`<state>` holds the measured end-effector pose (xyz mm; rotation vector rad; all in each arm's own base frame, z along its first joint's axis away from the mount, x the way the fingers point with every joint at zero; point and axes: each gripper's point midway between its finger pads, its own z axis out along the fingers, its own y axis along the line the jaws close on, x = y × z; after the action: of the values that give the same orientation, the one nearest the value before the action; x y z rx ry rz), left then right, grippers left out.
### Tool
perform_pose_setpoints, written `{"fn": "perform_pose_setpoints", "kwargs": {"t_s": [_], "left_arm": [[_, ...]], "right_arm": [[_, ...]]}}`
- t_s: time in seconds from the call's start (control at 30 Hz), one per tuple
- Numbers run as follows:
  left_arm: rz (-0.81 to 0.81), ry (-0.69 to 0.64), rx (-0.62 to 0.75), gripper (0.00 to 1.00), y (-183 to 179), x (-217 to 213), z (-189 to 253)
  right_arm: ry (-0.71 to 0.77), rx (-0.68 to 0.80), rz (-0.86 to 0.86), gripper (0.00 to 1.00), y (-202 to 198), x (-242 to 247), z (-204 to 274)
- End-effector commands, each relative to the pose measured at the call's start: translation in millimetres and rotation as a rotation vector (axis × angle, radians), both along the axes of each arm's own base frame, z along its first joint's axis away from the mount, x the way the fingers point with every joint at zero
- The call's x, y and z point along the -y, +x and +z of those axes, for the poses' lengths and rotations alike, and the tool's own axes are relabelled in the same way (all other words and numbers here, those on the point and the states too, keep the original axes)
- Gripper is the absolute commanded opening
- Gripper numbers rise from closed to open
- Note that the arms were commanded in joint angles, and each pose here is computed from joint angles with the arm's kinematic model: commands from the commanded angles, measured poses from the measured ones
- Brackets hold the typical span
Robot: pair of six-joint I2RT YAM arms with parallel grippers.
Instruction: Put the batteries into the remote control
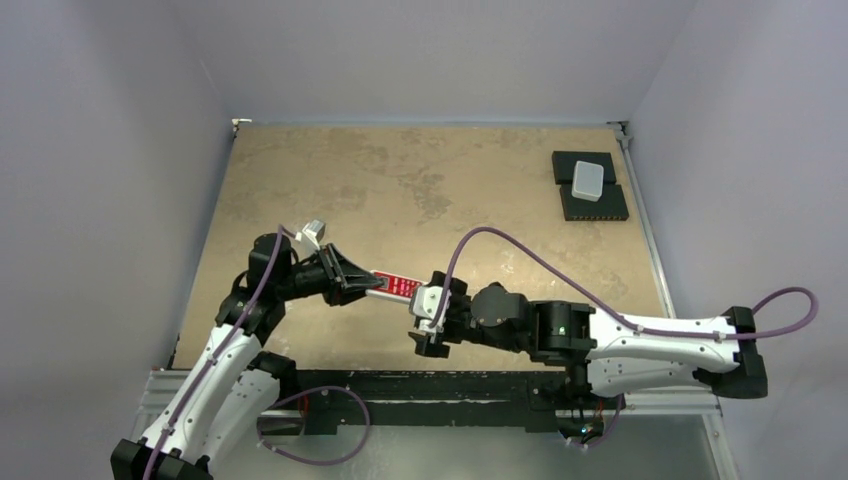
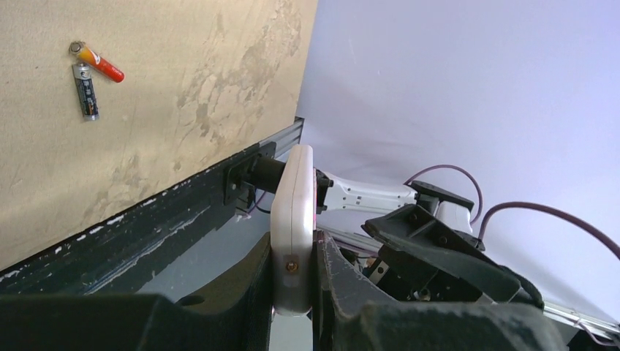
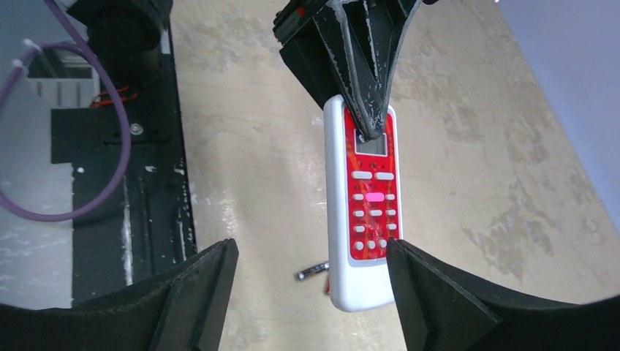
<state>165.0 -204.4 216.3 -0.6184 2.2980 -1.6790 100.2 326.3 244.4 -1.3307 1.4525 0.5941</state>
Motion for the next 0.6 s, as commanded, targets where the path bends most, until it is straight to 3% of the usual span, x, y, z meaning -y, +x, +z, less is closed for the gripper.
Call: {"fn": "perform_pose_setpoints", "kwargs": {"t_s": [0.0,0.57], "left_arm": [[0.036,-0.043,-0.088,0.0,-1,-1,14],[0.015,-0.061,-0.116,0.0,-8,0,24]], "right_arm": [[0.026,0.159,-0.087,0.82,18,-5,22],[-0.085,0.381,-0.181,0.81,14,-24,6]]}}
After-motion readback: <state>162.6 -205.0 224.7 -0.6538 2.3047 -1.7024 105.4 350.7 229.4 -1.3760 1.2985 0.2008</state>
